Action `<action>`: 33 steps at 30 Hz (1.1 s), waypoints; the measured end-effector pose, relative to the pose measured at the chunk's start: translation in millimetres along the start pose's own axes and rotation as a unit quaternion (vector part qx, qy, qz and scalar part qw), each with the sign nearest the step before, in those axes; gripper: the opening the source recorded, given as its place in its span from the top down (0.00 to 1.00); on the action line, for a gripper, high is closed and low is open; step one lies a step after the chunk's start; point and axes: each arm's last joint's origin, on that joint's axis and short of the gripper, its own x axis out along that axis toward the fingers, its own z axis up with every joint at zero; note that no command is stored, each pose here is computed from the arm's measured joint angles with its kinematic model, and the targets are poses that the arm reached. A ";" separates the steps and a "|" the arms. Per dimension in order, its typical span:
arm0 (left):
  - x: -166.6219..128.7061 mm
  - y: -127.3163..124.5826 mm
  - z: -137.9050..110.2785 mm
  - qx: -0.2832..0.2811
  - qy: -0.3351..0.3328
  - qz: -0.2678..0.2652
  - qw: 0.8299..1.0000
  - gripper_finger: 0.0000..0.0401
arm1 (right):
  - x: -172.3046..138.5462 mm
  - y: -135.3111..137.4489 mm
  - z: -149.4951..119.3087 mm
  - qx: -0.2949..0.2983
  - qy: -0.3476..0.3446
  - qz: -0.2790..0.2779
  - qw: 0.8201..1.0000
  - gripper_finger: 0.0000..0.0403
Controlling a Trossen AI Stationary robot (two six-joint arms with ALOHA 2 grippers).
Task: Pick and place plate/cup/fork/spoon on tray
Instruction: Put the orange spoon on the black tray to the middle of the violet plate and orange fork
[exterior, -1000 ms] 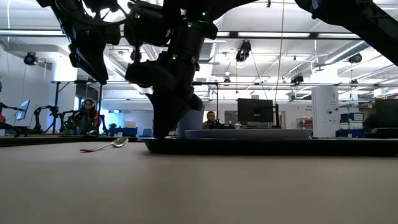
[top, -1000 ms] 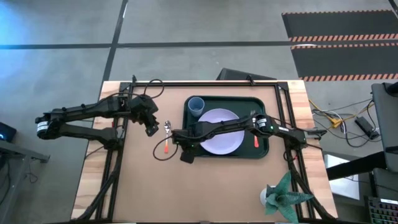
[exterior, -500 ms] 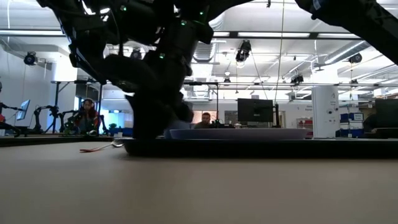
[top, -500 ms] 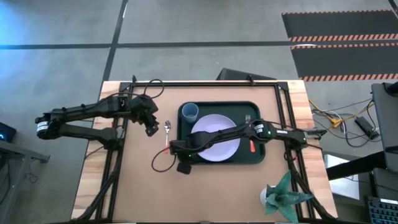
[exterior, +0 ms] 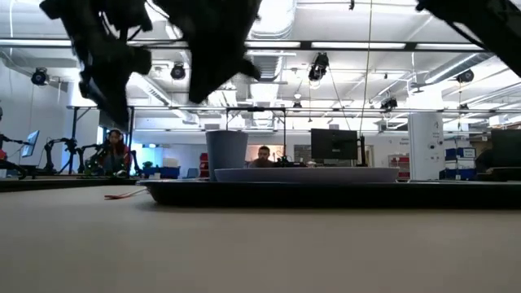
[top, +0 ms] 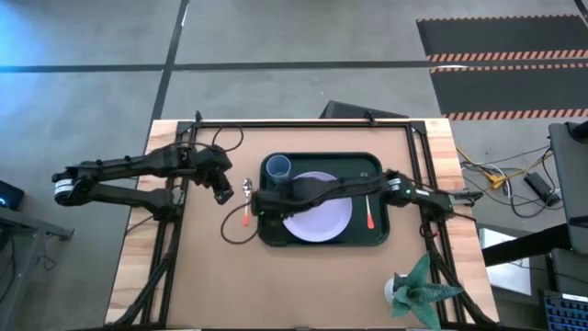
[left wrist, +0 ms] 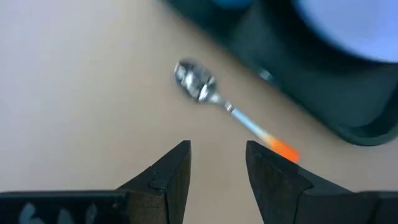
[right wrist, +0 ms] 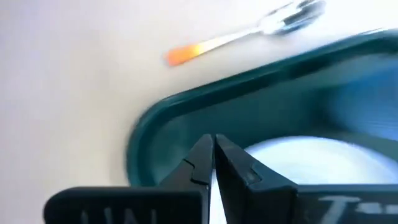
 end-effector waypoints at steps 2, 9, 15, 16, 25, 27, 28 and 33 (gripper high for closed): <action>8.8 2.2 -7.5 -0.030 0.017 0.007 0.999 0.66 | -32.1 -6.7 -0.3 0.002 -0.021 -0.032 0.999 0.98; 31.8 2.5 -25.3 -0.099 0.050 -0.013 0.994 0.66 | -142.2 -31.1 -12.7 0.033 -0.100 -0.132 0.986 0.98; 35.6 -0.8 -19.7 -0.146 0.021 -0.034 0.988 0.66 | -189.3 -41.7 -29.8 0.045 -0.118 -0.161 0.979 0.98; 35.6 -2.0 -17.6 -0.153 0.014 -0.045 0.987 0.66 | -191.1 -43.0 -31.7 0.042 -0.114 -0.168 0.978 0.98; 38.1 -8.4 -8.5 -0.182 -0.037 -0.092 0.978 0.66 | -174.0 -44.1 -40.8 0.008 -0.042 -0.203 0.978 0.98; 37.7 -8.7 -7.5 -0.177 -0.043 -0.094 0.979 0.66 | -166.2 -42.0 -39.6 0.009 -0.035 -0.190 0.981 0.98; 36.8 -8.6 -7.2 -0.169 -0.044 -0.091 0.980 0.66 | -160.8 -39.3 -37.5 0.013 -0.036 -0.173 0.984 0.98; 26.9 -8.0 -4.0 -0.114 -0.053 -0.086 0.988 0.66 | -116.2 -17.7 -15.8 0.001 -0.080 -0.075 0.994 0.98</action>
